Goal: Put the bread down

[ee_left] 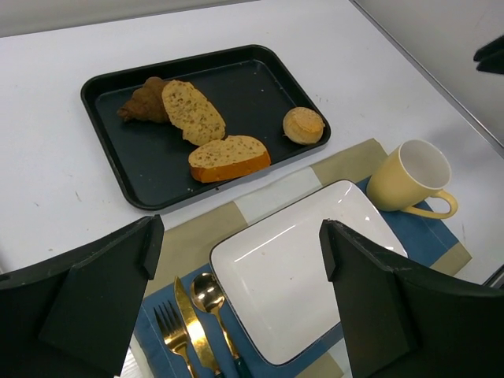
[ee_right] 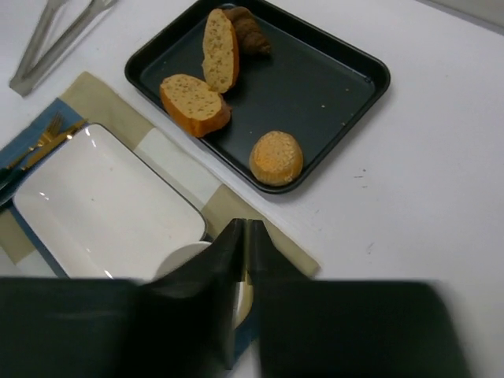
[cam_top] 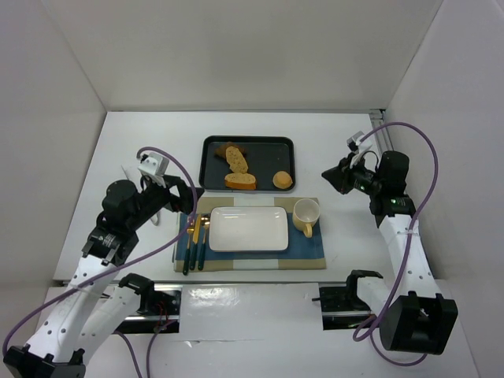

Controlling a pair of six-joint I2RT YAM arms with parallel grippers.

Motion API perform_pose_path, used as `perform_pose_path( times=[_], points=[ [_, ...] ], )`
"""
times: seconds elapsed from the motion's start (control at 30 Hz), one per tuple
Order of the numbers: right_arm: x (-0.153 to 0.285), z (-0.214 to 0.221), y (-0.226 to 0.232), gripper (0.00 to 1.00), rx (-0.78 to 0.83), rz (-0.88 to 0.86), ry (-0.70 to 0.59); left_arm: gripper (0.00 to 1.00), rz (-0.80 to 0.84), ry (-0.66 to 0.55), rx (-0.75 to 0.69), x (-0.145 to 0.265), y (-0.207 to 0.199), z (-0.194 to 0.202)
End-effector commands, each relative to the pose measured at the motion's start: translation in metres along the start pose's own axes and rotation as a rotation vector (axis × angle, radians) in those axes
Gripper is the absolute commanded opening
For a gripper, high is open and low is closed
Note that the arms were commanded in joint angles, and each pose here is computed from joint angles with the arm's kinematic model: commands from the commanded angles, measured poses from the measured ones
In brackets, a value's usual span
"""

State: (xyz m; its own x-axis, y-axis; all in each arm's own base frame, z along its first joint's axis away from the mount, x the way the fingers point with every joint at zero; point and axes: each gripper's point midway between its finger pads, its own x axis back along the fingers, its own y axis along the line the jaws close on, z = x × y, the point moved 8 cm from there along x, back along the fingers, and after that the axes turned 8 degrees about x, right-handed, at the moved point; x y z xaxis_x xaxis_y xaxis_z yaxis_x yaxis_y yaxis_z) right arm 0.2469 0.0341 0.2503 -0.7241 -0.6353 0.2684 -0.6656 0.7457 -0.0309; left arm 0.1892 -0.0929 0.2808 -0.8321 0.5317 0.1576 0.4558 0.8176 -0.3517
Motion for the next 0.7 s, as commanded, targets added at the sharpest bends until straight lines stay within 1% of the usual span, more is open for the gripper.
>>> perform_pose_path(
  times=[0.0,0.03,0.07,0.1,0.17,0.2,0.23,0.27,0.3,0.33,0.37,0.4,0.43,0.47,0.5,0.53,0.57,0.6,0.63,0.67],
  points=[
    [0.004,-0.022,0.002,0.52,0.043,-0.032,-0.063,1.0,0.041,-0.042,-0.041,-0.001,-0.004,-0.009],
    [0.006,-0.024,0.005,0.85,0.05,-0.055,-0.076,1.0,0.041,-0.042,-0.041,-0.001,-0.004,-0.009],
    [0.006,-0.024,0.006,0.5,0.069,-0.071,-0.082,1.0,0.041,-0.042,-0.041,-0.001,-0.004,-0.009],
    [0.006,-0.023,0.006,0.01,0.067,-0.073,-0.074,1.0,0.05,-0.039,-0.041,-0.001,-0.004,-0.008],
    [0.006,-0.022,0.004,0.0,0.056,-0.044,-0.065,0.99,0.047,-0.031,-0.039,-0.002,-0.003,-0.007],
    [0.006,-0.023,0.003,0.51,0.063,-0.042,-0.071,0.96,0.047,-0.031,-0.039,-0.002,-0.003,-0.007],
    [0.005,-0.022,0.007,1.0,0.053,-0.076,-0.081,0.85,0.027,-0.027,-0.035,-0.005,-0.001,-0.006],
    [0.004,-0.024,0.01,1.0,0.065,-0.102,-0.094,0.76,0.002,-0.024,-0.032,-0.007,0.002,-0.006],
    [0.003,-0.023,0.011,1.0,0.065,-0.115,-0.098,0.64,-0.082,-0.031,-0.013,-0.008,0.011,-0.005],
    [-0.001,-0.021,0.012,1.0,0.06,-0.119,-0.087,0.13,-0.165,-0.002,0.028,-0.013,0.02,0.002],
    [-0.009,-0.023,0.012,1.0,0.05,-0.118,-0.08,0.0,-0.256,-0.001,0.058,-0.016,0.028,0.001],
    [-0.014,-0.034,0.01,1.0,0.052,-0.103,-0.081,0.0,-0.358,0.013,0.082,-0.018,0.038,0.003],
    [-0.02,-0.036,0.009,1.0,0.034,-0.093,-0.061,0.0,-0.497,0.009,0.086,-0.019,0.052,0.004],
    [-0.033,-0.03,0.007,1.0,0.002,-0.08,-0.014,0.03,-0.574,0.079,0.097,-0.028,0.062,0.016],
    [-0.038,-0.03,0.006,1.0,-0.021,-0.064,0.008,0.19,-0.616,0.088,0.1,-0.032,0.066,0.014],
    [-0.042,-0.028,0.008,1.0,-0.071,-0.039,0.03,0.41,-0.683,0.1,0.1,-0.035,0.074,0.017],
    [-0.047,-0.03,0.008,1.0,-0.065,0.021,0.032,0.59,-0.729,0.129,0.119,-0.038,0.078,0.023],
    [-0.051,-0.022,0.01,1.0,-0.084,0.047,0.054,0.76,-0.783,0.171,0.125,-0.045,0.087,0.028],
    [-0.049,-0.023,0.014,1.0,-0.063,0.056,0.052,0.81,-0.833,0.186,0.125,-0.047,0.092,0.03],
    [-0.049,-0.022,0.02,1.0,-0.043,0.031,0.049,0.85,-0.876,0.199,0.157,-0.048,0.101,0.032]
  ],
)
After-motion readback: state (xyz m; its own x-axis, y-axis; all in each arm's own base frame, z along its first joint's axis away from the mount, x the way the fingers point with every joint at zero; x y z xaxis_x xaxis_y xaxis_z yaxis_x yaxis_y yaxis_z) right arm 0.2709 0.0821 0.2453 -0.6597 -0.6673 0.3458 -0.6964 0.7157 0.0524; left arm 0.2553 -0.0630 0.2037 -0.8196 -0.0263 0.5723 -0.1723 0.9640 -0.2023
